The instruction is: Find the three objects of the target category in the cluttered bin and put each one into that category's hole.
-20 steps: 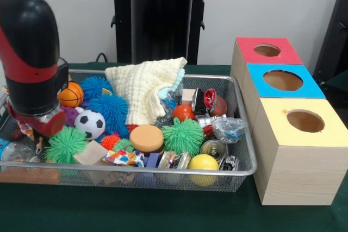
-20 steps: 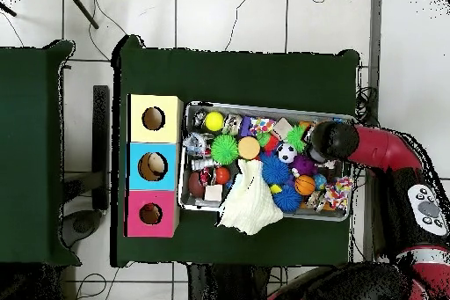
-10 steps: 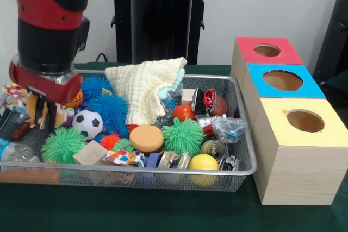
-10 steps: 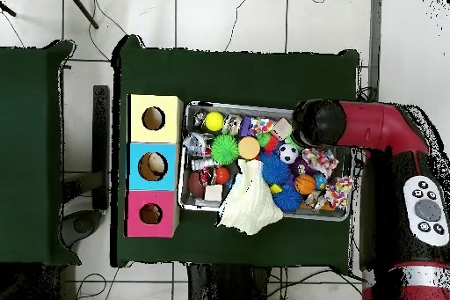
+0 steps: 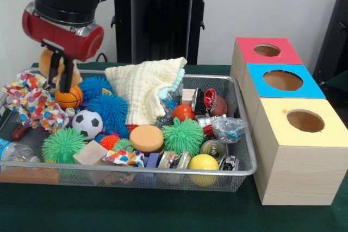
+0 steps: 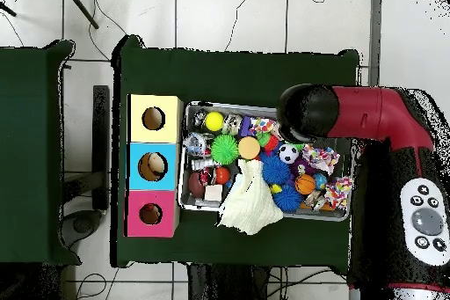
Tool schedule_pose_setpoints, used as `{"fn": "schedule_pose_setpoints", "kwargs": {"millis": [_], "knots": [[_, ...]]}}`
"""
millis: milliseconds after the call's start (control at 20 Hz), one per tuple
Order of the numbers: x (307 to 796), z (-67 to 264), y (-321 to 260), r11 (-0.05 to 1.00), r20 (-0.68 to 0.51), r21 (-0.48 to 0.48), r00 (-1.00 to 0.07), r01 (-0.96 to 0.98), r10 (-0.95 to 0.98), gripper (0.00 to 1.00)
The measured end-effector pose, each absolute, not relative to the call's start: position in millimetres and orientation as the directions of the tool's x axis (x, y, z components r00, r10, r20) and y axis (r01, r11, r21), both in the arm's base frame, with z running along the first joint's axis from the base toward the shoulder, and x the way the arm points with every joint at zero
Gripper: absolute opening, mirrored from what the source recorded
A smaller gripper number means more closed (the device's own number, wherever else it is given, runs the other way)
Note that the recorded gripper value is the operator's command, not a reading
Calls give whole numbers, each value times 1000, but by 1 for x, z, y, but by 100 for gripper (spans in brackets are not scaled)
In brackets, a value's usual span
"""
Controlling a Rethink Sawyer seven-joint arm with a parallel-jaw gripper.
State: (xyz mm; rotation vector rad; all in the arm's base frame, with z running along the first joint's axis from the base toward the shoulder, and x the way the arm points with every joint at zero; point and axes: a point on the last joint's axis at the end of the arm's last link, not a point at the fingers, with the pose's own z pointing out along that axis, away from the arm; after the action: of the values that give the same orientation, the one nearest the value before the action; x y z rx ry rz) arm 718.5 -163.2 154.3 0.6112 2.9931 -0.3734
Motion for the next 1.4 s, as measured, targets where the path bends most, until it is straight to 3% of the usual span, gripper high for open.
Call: {"fn": "schedule_pose_setpoints", "kwargs": {"millis": [400, 800, 1400], "knots": [[701, 158, -131, 899, -49, -204, -921, 388, 387, 0], [643, 140, -89, 910, 33, -148, -917, 388, 396, 0], [563, 94, -30, 943, -27, -80, -947, 323, 321, 0]]}}
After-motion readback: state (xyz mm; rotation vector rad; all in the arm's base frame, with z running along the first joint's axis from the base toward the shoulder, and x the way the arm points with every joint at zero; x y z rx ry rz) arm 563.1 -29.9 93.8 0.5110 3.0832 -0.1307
